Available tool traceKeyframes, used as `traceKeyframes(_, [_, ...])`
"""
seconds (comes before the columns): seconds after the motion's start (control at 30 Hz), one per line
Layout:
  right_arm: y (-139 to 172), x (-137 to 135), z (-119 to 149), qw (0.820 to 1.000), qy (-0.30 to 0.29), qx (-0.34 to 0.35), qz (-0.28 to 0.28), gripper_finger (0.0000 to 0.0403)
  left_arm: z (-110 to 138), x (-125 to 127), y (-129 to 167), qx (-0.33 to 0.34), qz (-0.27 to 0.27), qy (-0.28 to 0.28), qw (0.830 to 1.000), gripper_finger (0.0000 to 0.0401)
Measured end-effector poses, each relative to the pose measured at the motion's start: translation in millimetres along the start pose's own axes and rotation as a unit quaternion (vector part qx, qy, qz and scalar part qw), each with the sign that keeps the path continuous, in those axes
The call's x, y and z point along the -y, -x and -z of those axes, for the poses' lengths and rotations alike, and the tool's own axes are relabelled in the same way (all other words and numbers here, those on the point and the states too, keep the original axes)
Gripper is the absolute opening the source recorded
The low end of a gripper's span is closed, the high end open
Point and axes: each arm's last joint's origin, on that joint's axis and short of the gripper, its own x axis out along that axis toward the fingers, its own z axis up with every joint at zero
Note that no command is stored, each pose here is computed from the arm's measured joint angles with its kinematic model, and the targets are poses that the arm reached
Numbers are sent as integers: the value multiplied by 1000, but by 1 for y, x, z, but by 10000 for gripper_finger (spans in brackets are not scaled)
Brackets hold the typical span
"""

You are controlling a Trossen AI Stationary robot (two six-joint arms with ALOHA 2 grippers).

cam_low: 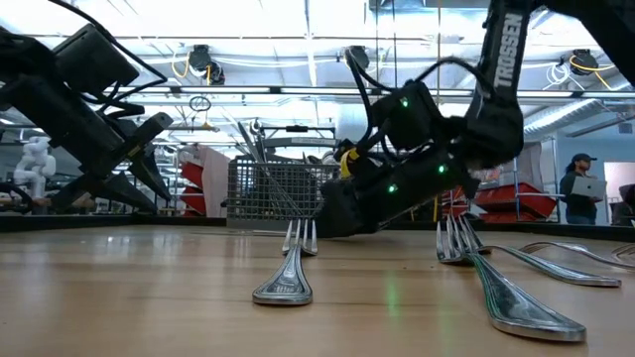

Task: Sort silverware
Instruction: Put the silver knife into the gray utensil holder

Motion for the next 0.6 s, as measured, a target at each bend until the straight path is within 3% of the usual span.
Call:
traceKeyframes(0.2, [-8,0,16,999,-23,26,5,167,0,0,0,0,0,-1,1000,134])
traceKeyframes(0.6, [-9,3,20,999,7,30,-23,116,0,0,0,0,-1,-14,1000,134])
